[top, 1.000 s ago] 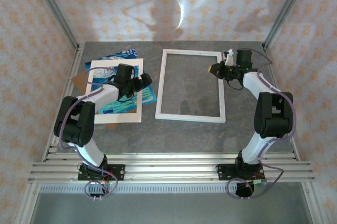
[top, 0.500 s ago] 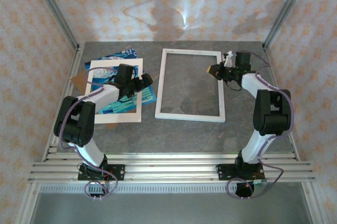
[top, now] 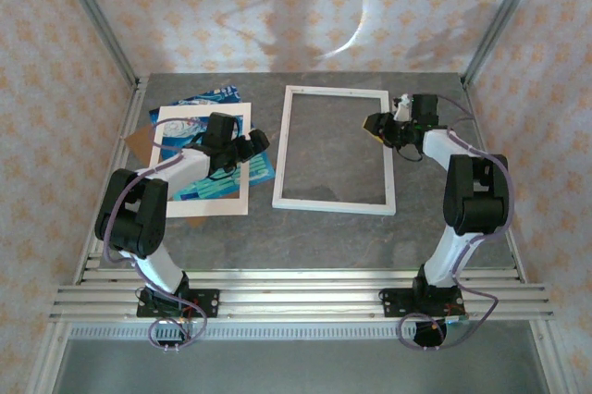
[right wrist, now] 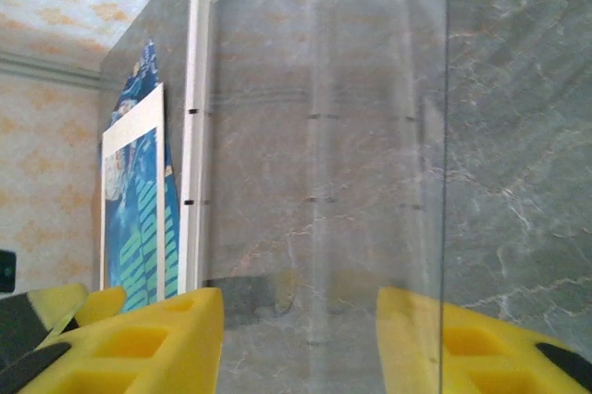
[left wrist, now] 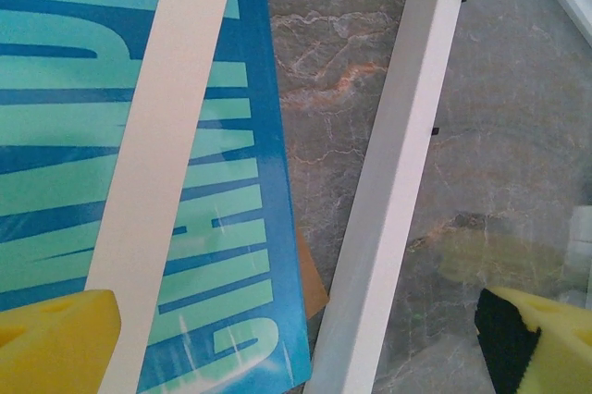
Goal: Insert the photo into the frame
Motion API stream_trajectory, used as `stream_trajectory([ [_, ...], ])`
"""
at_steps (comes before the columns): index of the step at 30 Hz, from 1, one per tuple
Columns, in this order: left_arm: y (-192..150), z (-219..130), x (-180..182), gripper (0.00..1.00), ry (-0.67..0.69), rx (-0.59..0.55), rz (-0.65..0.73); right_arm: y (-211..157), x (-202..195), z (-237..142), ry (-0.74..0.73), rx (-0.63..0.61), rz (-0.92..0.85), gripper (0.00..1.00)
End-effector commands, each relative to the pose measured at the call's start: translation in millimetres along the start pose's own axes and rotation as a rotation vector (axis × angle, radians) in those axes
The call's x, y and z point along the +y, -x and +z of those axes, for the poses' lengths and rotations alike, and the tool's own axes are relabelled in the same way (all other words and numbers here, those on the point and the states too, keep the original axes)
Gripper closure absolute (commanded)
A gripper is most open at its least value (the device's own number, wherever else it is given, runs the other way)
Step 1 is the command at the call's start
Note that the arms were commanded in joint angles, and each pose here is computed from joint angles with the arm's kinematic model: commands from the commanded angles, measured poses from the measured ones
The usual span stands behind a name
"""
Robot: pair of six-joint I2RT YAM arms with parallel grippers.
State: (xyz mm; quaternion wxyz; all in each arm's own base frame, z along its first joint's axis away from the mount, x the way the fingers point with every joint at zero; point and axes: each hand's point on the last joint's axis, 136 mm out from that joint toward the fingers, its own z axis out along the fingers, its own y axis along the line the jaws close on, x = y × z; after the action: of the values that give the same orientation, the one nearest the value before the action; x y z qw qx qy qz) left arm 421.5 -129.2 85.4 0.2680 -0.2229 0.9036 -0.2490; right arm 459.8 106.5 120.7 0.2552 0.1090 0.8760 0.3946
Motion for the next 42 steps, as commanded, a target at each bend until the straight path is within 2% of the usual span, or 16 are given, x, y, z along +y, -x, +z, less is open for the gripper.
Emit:
stream_trajectory([
  [1, 0.0, 2.5, -3.8, 0.00, -0.009, -0.003, -0.003, 2.5, -15.4, -2.2, -0.112, -0.015, 0.000, 0.46],
  [8, -3.2, 4.1, -7.5, 0.00, -0.013, 0.007, 0.004, 10.5, -49.4, -27.2, -0.378, -0.086, -0.006, 0.27],
  [16, -18.3, 11.6, -18.2, 0.00, -0.016, 0.035, 0.032, 24.8, -80.1, -74.9, -0.680, -0.191, -0.006, 0.24],
  [21, -34.7, 18.5, -26.4, 0.00, -0.025, 0.070, 0.044, 27.5, -97.8, -91.4, -0.756, -0.224, 0.042, 0.24],
  [26, -55.1, 23.6, -37.2, 0.00, -0.044, 0.108, 0.056, 24.9, -98.6, -87.4, -0.724, -0.213, 0.058, 0.21],
  [30, -76.8, 27.6, -51.3, 0.00, -0.072, 0.145, 0.062, 21.9, -87.3, -80.6, -0.651, -0.194, 0.058, 0.00],
  [38, -113.6, 35.6, -86.7, 0.00, -0.160, 0.204, 0.053, 23.2, -43.2, -71.7, -0.413, -0.209, 0.088, 0.01],
  [42, -120.6, 33.1, -105.6, 0.00, -0.204, 0.213, 0.061, 23.0, -26.4, -79.8, -0.362, -0.252, 0.075, 0.01],
])
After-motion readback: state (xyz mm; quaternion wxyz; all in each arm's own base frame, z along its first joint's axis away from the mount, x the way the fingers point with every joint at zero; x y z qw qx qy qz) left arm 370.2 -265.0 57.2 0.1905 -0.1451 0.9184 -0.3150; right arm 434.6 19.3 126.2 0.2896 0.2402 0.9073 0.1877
